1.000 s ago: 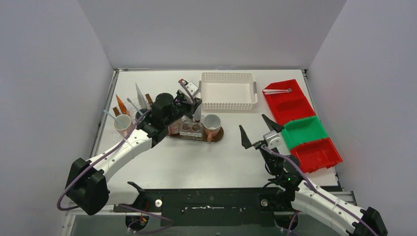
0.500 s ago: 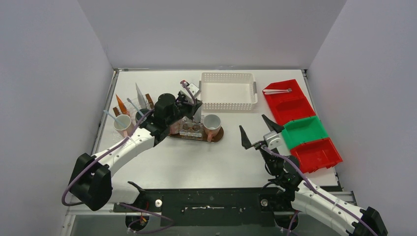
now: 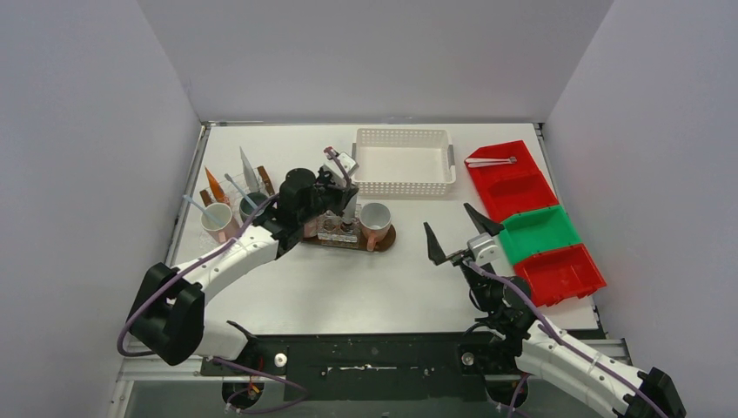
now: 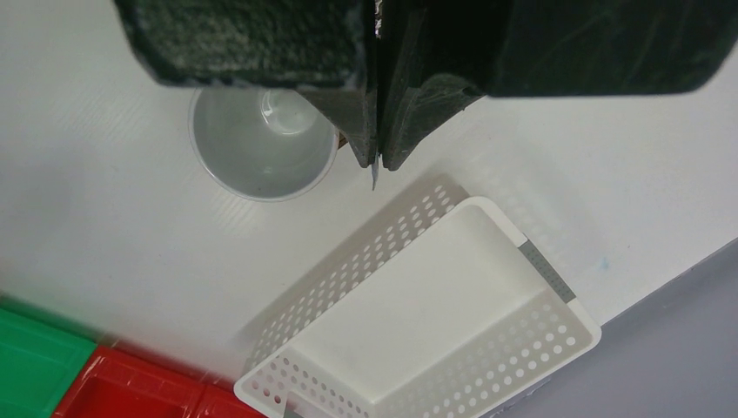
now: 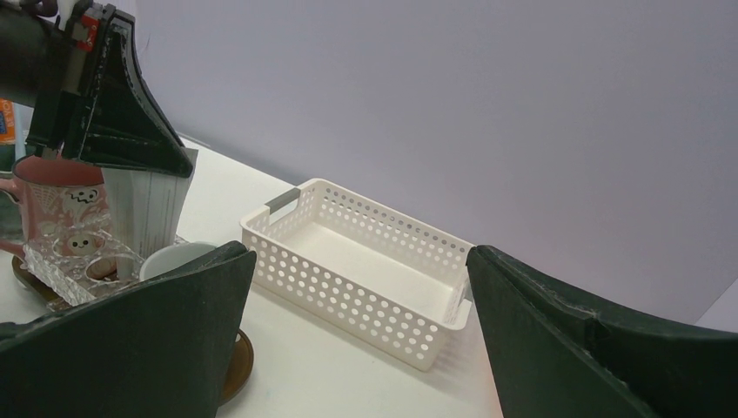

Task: Prepare toiletry sets of a toothbrush and toothpaste on the tray
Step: Place the toothpaste in the toothpaste holder.

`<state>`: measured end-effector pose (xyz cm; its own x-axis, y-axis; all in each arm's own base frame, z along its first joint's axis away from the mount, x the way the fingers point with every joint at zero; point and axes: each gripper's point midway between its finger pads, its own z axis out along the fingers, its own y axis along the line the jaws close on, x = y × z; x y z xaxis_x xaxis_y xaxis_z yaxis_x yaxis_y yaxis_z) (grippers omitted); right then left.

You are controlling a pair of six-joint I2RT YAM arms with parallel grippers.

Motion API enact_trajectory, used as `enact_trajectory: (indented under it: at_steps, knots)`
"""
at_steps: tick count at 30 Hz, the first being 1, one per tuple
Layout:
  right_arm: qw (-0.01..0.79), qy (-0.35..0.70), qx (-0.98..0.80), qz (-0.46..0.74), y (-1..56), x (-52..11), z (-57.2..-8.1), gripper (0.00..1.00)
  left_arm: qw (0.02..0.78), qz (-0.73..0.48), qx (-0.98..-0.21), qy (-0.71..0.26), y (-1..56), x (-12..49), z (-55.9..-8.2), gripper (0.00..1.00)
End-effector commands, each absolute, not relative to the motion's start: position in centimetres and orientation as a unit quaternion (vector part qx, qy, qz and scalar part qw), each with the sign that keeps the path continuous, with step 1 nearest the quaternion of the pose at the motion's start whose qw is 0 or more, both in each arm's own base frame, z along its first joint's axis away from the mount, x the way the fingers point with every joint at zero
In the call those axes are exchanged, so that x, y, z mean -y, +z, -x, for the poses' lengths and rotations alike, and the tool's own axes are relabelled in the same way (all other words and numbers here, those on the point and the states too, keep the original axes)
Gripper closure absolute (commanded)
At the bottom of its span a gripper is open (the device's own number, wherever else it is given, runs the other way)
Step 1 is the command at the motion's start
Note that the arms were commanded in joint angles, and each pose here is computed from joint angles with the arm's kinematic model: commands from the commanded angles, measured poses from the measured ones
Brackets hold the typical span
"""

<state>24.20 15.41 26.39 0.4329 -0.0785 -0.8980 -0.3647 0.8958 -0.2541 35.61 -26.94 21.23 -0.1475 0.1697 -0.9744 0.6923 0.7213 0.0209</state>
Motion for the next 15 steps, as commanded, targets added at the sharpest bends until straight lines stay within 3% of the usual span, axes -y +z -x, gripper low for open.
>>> enact_trajectory:
  at_steps: [1,15]
  knots:
    - [0.842,0.103,-0.493,0.193,28.51,-15.18,-23.50,0.00,0.620,-0.290,-0.689,-0.237,23.91,27.47,-36.38,1.00]
    - [0.842,0.107,-0.490,0.198,28.61,-15.38,-23.37,0.00,0.625,-0.246,-0.700,-0.242,23.53,26.81,-36.69,0.96]
